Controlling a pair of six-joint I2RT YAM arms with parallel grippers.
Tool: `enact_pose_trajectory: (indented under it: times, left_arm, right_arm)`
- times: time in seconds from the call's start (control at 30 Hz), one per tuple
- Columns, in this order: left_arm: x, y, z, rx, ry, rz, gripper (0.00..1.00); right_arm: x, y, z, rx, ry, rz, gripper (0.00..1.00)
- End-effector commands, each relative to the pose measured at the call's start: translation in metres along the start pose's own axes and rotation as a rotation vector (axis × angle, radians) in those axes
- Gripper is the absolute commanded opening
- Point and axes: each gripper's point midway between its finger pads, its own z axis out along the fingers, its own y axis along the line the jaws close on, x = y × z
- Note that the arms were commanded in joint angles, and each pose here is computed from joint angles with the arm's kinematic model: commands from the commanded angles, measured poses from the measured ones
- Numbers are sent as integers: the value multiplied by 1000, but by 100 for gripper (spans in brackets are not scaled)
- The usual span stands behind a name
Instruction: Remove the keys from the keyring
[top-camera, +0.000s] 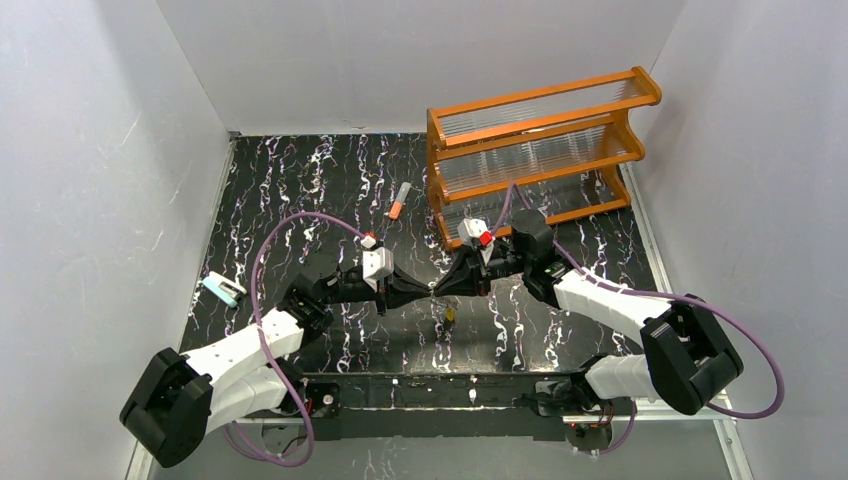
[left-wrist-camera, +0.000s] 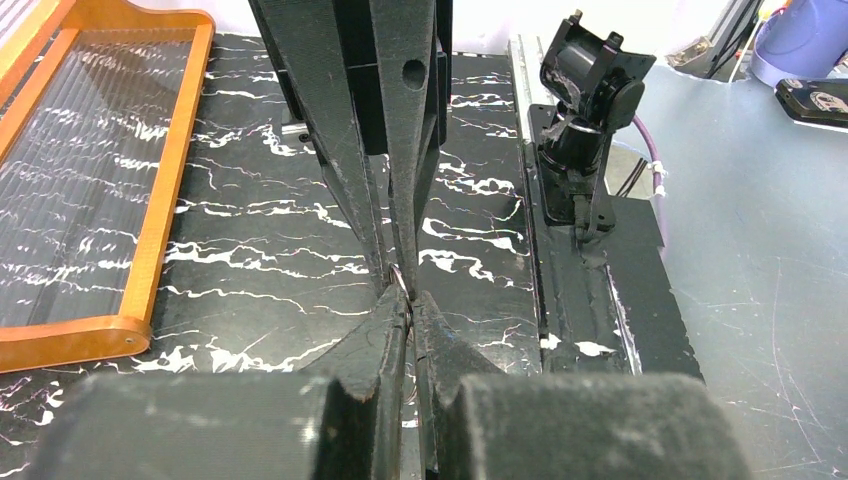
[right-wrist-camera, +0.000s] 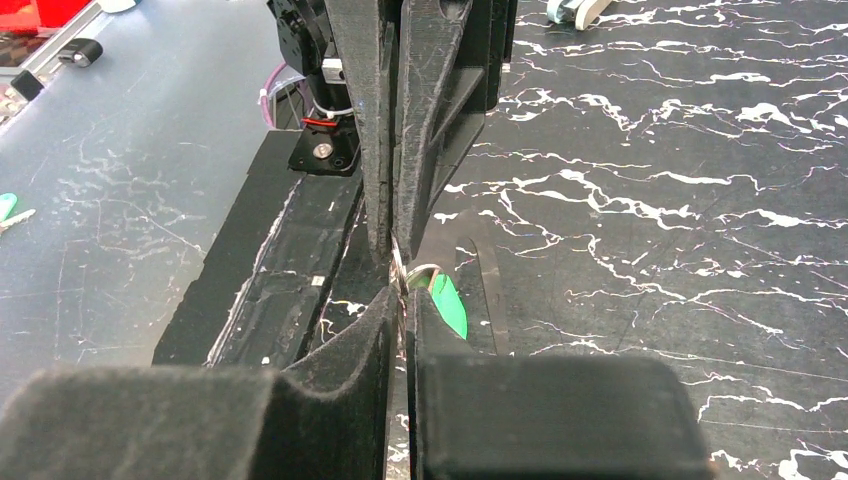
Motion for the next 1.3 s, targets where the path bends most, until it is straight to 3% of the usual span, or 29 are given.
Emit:
enact_pose_trajectory:
  times: [0.0, 0.4, 0.53, 0.63, 0.73, 1.03, 1.27]
  left_arm:
    - [-21, -2, 3, 27, -51, 53, 0]
    - [-19, -3, 4, 43, -43, 37, 0]
    - [-18, -3, 4, 44, -40, 31, 0]
    - [-17, -2, 5, 38, -40, 26, 0]
    - [-17, 2, 4, 8, -39, 23, 1]
    - [-6, 21, -6, -119, 48, 81, 40]
    - [-2, 28, -12, -167, 91, 104, 47]
  right_arm:
    - [-16, 0, 1, -27, -25, -60, 13]
    - [-21, -1, 1, -30, -29, -73, 16]
    - [-21, 0, 2, -35, -25, -67, 11]
    - [-18, -1, 1, -38, -9, -53, 1]
    - [-14, -5, 0, -10, 28, -21, 1]
    - [-2, -13, -11, 151, 242, 196, 1]
    - [9, -10, -19, 305, 542, 332, 1]
